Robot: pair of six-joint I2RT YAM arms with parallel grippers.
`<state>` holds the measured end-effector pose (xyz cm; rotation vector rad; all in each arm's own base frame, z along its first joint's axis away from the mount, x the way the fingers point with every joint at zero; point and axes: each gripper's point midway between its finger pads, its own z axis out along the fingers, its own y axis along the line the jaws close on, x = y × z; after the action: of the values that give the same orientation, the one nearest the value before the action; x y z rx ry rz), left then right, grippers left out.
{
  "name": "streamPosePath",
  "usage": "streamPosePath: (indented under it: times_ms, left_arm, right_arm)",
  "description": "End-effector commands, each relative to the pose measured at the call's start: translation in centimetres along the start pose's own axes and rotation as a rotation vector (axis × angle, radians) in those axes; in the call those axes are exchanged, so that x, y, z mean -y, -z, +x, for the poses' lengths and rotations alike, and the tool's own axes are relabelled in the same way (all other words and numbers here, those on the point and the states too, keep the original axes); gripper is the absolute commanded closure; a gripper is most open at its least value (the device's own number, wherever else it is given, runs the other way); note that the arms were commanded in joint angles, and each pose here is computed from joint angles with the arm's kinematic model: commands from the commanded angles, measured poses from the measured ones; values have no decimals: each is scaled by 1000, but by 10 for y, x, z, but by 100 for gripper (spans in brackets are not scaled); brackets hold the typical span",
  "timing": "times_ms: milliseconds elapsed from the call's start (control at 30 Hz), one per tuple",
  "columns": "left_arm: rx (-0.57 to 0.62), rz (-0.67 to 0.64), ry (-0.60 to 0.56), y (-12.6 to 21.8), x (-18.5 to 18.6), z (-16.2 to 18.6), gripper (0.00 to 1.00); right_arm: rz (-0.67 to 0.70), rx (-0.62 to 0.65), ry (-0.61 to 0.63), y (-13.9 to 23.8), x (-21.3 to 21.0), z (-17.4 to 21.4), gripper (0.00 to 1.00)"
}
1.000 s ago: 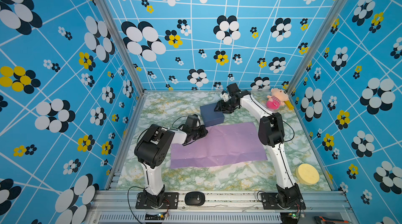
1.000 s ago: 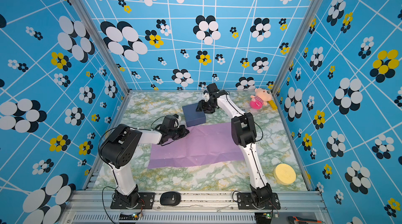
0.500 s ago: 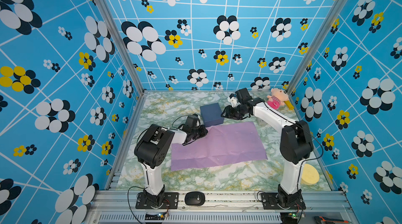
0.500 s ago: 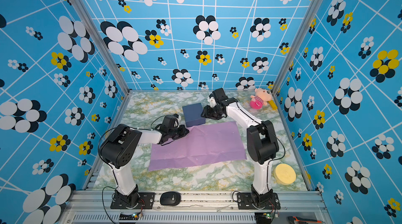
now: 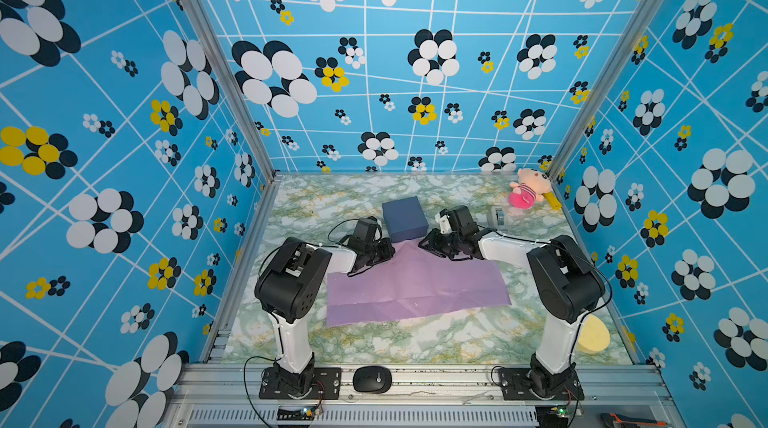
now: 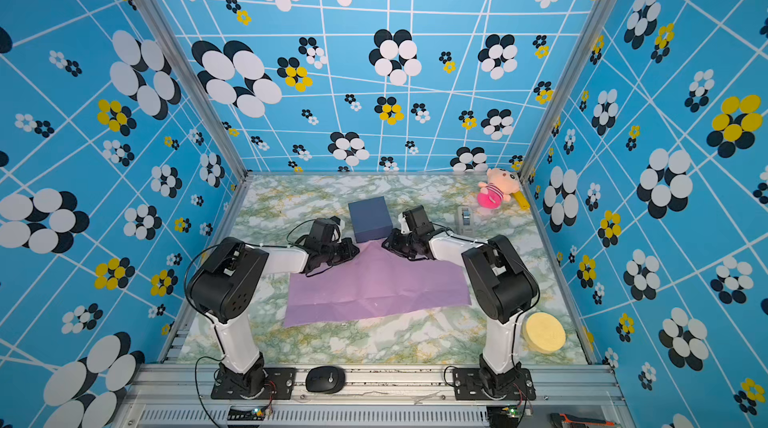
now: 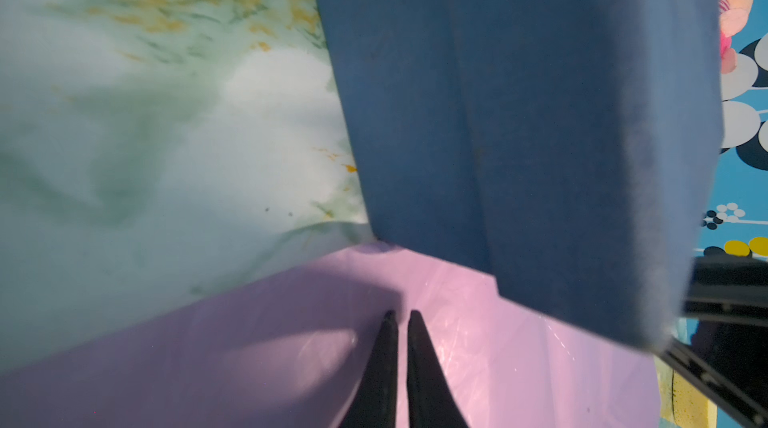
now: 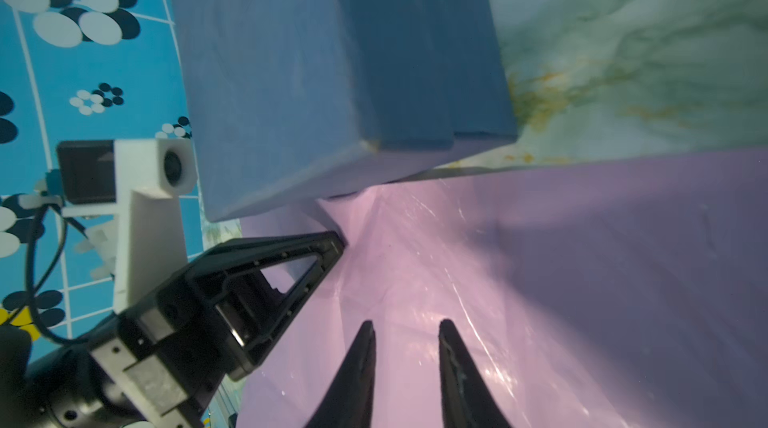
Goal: Wrap the gift box in paper
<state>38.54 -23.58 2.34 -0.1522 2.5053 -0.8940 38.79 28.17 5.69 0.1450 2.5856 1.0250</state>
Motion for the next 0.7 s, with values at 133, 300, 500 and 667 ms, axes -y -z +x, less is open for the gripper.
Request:
streamPosePath:
  times_ms: [133, 300, 500, 667]
  left_arm:
    - [-19, -82, 2, 4, -20, 6, 89]
    - [-17, -89, 3, 4, -22, 4, 89]
    - [-11, -75, -6, 7, -16, -3, 88]
    - [71, -8, -88, 36, 26, -41, 73]
  right_arm:
    - [-8, 39, -114, -15, 24, -11, 74]
    - [75, 39, -178, -14, 61, -6, 80]
    - [144, 17, -216, -17, 87, 7, 82]
    - [148, 23, -205, -14, 87, 7, 82]
